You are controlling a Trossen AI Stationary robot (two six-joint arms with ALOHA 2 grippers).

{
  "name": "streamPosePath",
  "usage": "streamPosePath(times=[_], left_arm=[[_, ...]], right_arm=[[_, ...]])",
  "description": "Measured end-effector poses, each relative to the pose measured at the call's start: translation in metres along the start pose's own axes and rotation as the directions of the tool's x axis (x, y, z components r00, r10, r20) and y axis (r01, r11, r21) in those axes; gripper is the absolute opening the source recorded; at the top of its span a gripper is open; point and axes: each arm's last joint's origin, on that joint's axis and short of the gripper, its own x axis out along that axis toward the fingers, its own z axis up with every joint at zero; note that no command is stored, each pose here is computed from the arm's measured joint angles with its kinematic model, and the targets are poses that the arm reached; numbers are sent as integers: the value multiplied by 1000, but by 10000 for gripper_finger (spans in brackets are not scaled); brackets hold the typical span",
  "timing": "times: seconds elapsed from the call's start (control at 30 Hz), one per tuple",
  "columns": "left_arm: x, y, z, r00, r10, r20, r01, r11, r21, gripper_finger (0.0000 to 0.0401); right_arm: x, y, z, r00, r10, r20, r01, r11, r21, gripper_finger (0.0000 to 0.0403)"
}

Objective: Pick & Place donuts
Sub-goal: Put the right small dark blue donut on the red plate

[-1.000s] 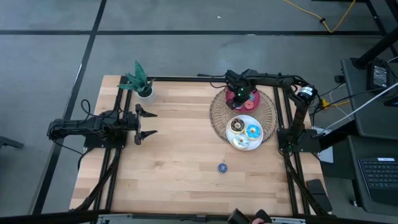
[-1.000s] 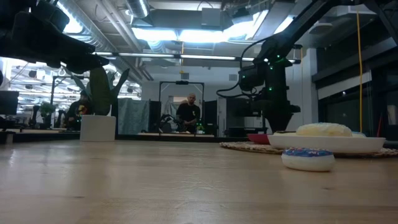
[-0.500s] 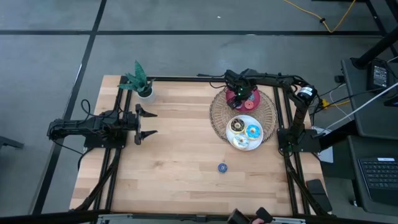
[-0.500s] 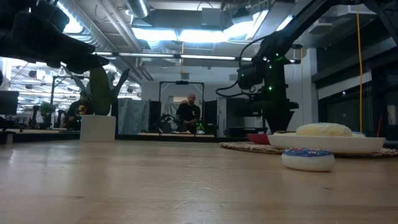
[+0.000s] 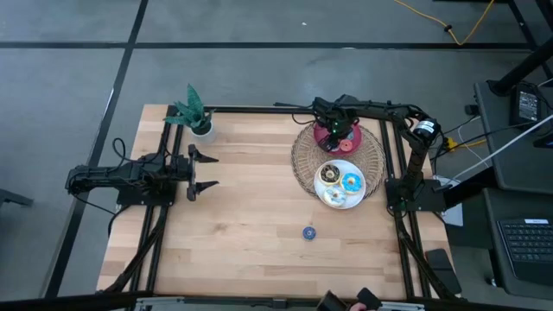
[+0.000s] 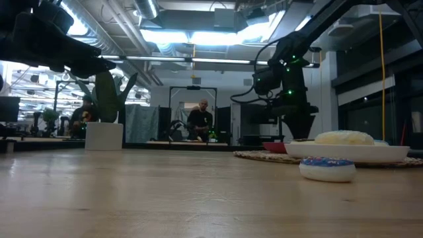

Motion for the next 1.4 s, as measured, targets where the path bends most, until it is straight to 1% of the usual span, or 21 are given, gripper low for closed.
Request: streamPosePath(times=[0.37, 0.53, 0.7, 1.4], left_arm=[[0, 0, 0, 1000, 0, 0, 0, 1000, 0, 353], [0, 0, 0, 1000, 0, 0, 0, 1000, 0, 353], [0, 0, 0, 1000, 0, 0, 0, 1000, 0, 354], [0, 0, 0, 1000, 0, 0, 0, 1000, 0, 353]], right_arm=[[-1, 0, 0, 1000, 0, 4, 0, 1000, -3, 192], [-1, 8, 0, 1000, -2, 19, 3, 999, -43, 192], [-1, 8, 1, 1000, 0, 24, 1, 1000, -23, 192], [0, 7, 2, 999, 3, 36, -2, 1000, -19, 192]])
